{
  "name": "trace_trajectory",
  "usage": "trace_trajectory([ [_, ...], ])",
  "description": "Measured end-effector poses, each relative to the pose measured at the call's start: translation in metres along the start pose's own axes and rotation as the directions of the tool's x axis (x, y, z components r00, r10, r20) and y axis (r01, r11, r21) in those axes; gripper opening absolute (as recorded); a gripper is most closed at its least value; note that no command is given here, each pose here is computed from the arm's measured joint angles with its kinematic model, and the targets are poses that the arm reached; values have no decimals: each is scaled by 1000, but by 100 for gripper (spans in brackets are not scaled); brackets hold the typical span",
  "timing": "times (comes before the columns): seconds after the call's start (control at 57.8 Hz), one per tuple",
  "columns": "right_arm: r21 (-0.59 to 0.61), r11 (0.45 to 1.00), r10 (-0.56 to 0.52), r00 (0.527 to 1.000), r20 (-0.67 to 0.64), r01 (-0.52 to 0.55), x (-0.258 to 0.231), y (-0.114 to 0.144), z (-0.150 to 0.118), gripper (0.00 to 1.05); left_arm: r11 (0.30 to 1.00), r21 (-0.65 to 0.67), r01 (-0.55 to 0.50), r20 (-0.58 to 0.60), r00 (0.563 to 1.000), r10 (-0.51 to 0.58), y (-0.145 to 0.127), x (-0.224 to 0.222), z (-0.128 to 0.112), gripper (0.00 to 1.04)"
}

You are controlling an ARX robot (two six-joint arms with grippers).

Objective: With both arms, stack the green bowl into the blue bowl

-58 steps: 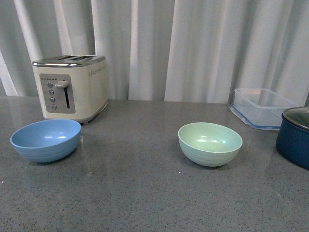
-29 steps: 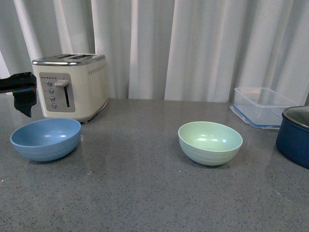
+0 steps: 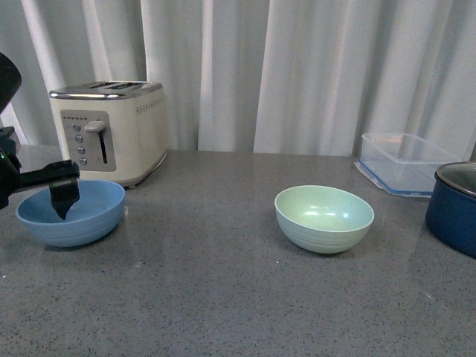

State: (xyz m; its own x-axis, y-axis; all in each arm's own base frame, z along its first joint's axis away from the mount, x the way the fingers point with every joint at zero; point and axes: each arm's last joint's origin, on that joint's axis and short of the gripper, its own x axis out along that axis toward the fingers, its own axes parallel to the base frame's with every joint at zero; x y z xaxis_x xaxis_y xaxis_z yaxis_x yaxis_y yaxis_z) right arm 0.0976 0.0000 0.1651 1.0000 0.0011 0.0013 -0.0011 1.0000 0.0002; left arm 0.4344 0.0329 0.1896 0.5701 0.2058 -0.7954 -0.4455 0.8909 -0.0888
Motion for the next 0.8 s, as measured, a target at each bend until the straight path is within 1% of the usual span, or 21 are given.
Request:
trace_trajectory([
  [0.017,0,1000,0,1000,0,0,0,0,0,95,1000,-2,-3,1,1000,3,0,1,0,81],
  [0.035,0,1000,0,1000,0,0,0,0,0,95,1000,-2,-3,1,1000,3,0,1,0,80],
  [0.052,0,1000,0,1000,0,0,0,0,0,95,1000,-3,-2,3,1000,2,0,0,0,75],
  [0.069,0,1000,0,1000,0,0,0,0,0,95,1000,-4,-2,3,1000,2,0,1,0,74],
  [0.086,0,1000,0,1000,0,0,0,0,0,95,1000,-6,0,4,1000,0,-1,0,0,71],
  [0.121,0,1000,0,1000,0,0,0,0,0,95,1000,-7,0,5,1000,0,-1,0,0,67],
  [0.277,0,1000,0,1000,0,0,0,0,0,95,1000,-13,1,6,1000,0,-1,0,0,42],
  [0.311,0,1000,0,1000,0,0,0,0,0,95,1000,-15,1,6,1000,-1,-1,0,0,39],
  [0.398,0,1000,0,1000,0,0,0,0,0,95,1000,-15,2,5,1000,-2,0,1,0,24],
  [0.432,0,1000,0,1000,0,0,0,0,0,95,1000,-16,4,5,1000,-4,0,0,1,21],
  [0.45,0,1000,0,1000,0,0,0,0,0,95,1000,-16,7,6,1000,-7,0,0,1,16],
  [0.467,0,1000,0,1000,0,0,0,0,0,95,1000,-16,8,5,1000,-7,0,0,1,15],
  [0.519,0,1000,0,1000,0,0,0,0,0,95,999,-31,24,13,1000,-24,-1,-5,4,8],
  [0.571,0,1000,0,1000,0,0,0,0,0,95,999,-37,39,26,999,-38,-2,-10,8,4],
  [0.796,0,1000,0,1000,0,0,0,0,0,95,996,-18,84,32,996,-84,-11,-25,9,4],
])
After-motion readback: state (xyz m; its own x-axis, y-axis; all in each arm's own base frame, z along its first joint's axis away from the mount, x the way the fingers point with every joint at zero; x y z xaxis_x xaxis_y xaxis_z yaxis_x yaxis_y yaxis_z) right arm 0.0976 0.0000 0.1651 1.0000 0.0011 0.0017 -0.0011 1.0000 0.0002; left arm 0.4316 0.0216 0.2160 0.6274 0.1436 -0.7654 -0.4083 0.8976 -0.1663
